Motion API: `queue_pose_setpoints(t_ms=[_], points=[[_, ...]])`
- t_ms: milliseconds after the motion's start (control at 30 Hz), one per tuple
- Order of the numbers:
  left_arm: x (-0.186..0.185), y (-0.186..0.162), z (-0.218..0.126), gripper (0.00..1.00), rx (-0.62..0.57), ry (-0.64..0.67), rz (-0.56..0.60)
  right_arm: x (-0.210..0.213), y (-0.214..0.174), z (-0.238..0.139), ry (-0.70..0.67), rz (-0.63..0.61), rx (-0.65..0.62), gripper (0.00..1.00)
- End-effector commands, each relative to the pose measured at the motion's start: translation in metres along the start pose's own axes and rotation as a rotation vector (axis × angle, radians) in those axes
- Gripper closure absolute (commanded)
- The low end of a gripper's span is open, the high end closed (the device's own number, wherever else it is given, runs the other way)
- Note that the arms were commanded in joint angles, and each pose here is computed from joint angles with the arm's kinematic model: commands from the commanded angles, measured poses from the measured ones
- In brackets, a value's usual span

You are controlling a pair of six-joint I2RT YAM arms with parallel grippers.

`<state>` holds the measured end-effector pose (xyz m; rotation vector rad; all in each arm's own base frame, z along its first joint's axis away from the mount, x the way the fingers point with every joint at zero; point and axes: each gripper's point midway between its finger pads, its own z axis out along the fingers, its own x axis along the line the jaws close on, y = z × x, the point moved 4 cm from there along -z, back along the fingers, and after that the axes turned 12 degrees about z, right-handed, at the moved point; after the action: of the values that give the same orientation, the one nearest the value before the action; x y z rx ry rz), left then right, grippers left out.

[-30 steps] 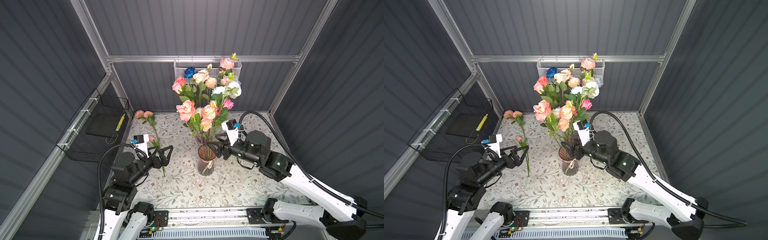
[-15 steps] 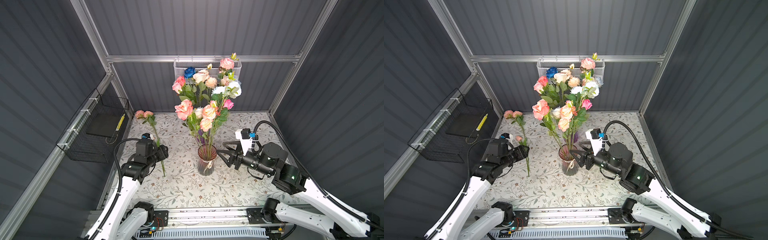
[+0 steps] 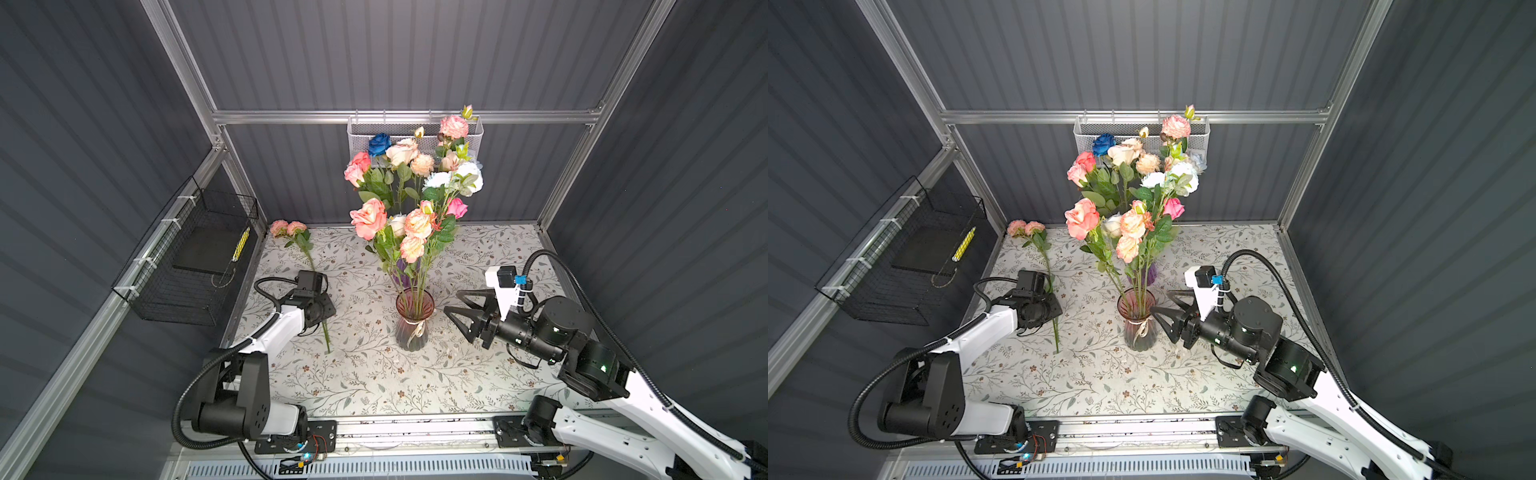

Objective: Arrange the flowers into the vase
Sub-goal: 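Grasp a pink rose stem beside the pink tulip with the left gripper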

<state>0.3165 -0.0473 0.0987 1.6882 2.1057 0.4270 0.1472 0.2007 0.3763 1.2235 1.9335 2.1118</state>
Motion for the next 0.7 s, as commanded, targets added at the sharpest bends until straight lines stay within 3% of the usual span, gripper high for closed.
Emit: queue_pose_setpoints(t_ms=[0,667], points=[[0.000,0.021,0.005,0.53,-0.063,0.037,-0.018,-0.004,-0.002,-0.006,-0.018,-0.023,-0.008,0.33],[0.003,0.034,0.054,0.69,-0.020,0.081,-0.010,-0.007,0.000,-0.012,-0.047,-0.052,-0.021,0.33]])
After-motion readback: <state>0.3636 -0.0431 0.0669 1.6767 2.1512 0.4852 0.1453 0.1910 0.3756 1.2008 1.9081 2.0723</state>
